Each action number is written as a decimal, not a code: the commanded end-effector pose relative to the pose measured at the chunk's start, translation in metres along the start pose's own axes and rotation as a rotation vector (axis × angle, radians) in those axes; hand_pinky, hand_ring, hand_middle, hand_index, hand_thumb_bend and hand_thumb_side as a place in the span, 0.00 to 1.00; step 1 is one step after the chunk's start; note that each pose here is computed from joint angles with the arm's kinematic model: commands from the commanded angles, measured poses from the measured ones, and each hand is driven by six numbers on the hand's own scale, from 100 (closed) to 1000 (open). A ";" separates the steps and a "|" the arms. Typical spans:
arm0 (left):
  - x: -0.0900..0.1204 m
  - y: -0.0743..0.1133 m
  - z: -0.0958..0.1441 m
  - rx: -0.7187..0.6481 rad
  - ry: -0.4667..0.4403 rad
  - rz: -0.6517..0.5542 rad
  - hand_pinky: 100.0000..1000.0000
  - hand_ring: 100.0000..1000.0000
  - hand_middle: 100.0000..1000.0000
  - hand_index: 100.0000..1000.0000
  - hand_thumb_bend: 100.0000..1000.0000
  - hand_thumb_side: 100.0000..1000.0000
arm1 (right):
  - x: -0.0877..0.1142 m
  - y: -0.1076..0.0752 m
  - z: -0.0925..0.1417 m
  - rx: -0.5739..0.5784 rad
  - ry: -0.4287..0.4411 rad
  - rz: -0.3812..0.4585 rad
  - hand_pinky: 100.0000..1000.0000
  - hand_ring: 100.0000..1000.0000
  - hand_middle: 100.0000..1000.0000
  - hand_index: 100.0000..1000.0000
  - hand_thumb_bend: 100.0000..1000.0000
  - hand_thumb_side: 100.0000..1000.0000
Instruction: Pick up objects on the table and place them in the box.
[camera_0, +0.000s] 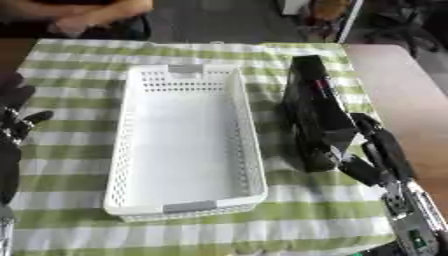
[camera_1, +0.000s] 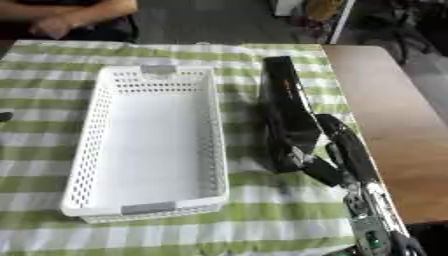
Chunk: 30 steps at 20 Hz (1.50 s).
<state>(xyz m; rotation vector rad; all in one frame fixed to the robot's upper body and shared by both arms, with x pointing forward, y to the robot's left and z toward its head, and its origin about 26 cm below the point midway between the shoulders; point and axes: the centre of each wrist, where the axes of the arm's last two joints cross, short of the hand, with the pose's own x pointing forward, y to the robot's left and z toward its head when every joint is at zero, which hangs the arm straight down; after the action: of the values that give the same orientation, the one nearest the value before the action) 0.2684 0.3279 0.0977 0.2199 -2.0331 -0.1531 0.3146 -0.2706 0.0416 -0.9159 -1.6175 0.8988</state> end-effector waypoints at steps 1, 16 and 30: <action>0.005 0.002 -0.003 -0.007 -0.021 -0.006 0.76 1.00 1.00 0.81 0.06 1.00 | 0.004 -0.005 -0.005 -0.033 0.004 0.000 0.90 0.82 0.77 0.88 0.61 0.98; 0.004 0.002 -0.004 -0.008 -0.022 -0.006 0.76 1.00 1.00 0.81 0.06 1.00 | 0.012 0.009 -0.012 -0.057 0.074 -0.015 0.90 0.81 0.77 0.88 0.61 0.97; 0.004 0.002 -0.004 -0.007 -0.022 -0.005 0.76 1.00 1.00 0.81 0.06 1.00 | 0.018 0.017 -0.022 -0.152 0.134 -0.053 0.62 0.63 0.64 0.79 0.57 0.92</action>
<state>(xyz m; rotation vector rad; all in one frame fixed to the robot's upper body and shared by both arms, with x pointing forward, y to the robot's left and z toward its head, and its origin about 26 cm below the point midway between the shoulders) 0.2688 0.3283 0.0965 0.2197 -2.0287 -0.1519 0.3300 -0.2460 0.0307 -0.9944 -1.5743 0.6969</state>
